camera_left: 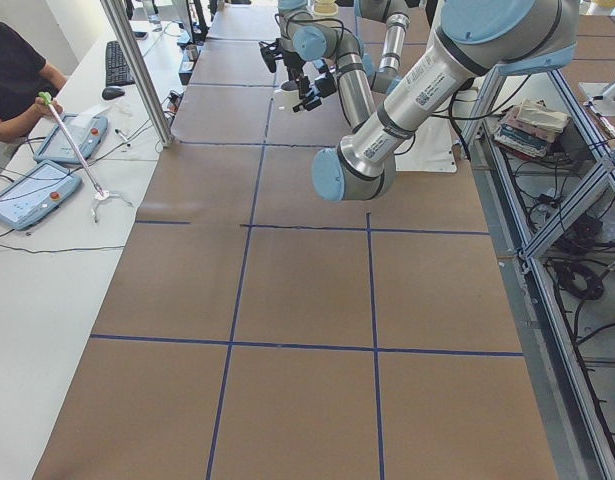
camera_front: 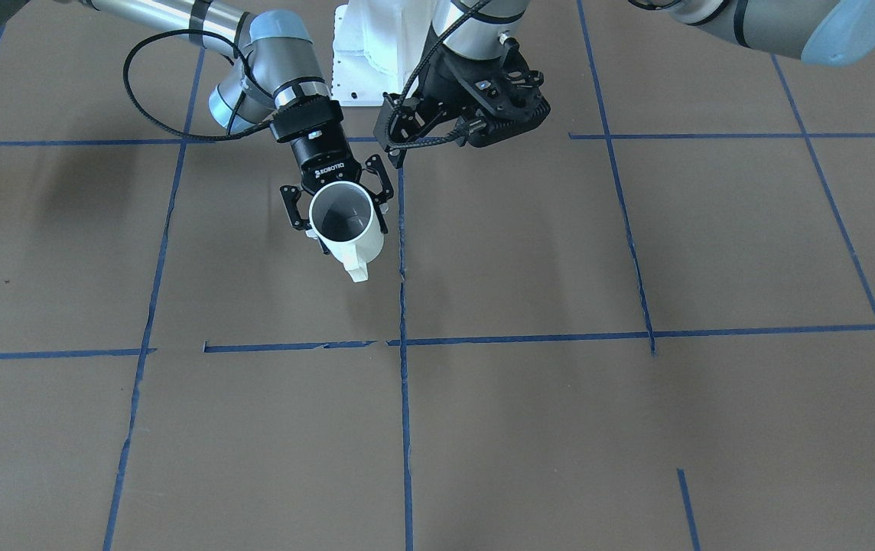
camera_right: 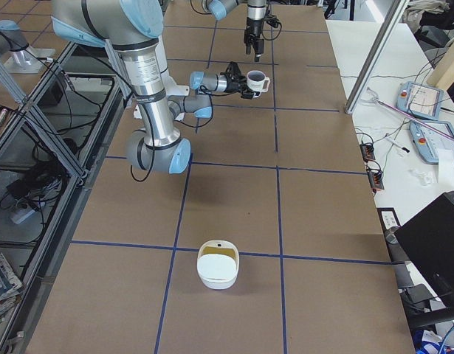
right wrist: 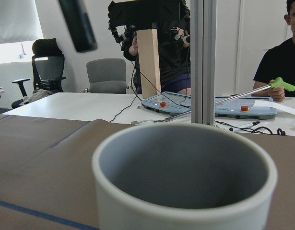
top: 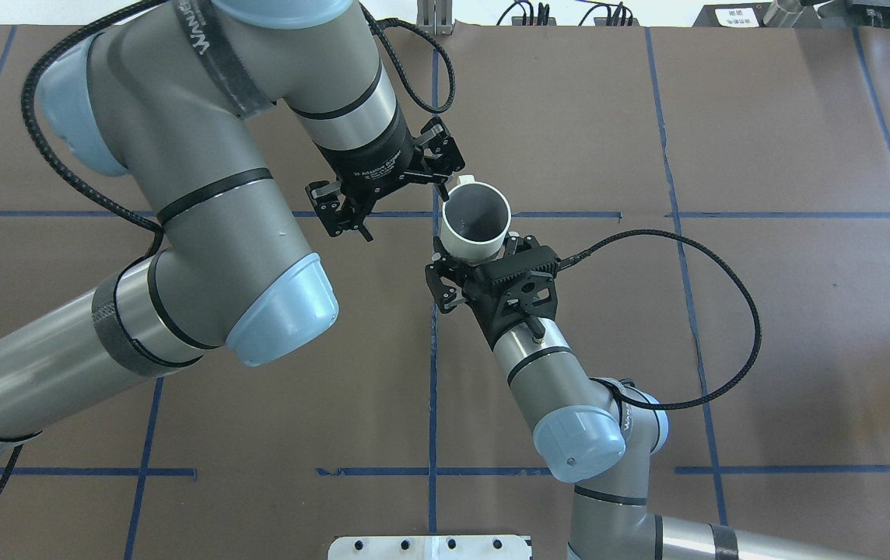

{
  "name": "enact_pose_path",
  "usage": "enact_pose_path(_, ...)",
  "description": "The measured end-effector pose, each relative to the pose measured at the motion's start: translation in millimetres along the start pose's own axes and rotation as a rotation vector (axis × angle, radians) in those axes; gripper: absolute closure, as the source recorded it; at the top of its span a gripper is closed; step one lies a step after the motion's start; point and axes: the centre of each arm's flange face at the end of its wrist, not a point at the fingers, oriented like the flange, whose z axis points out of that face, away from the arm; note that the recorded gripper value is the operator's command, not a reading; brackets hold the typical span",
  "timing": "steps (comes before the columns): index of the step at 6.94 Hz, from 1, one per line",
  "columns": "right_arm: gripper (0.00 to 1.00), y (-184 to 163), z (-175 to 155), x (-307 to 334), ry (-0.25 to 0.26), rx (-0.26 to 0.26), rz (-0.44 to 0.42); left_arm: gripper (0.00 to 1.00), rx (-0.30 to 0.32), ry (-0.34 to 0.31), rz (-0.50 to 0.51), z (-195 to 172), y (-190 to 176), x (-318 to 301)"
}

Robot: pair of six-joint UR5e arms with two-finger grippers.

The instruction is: Left arm hands cup to right arm to dump lemon

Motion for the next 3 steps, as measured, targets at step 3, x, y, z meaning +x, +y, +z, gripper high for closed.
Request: enact_pose_path(3, 0.77, 11.8, -10.2, -14.8, 0.023, 0.02, -0.078, 0.06, -0.002, -0.029, -0.007, 8.5, -4.0, 4.7)
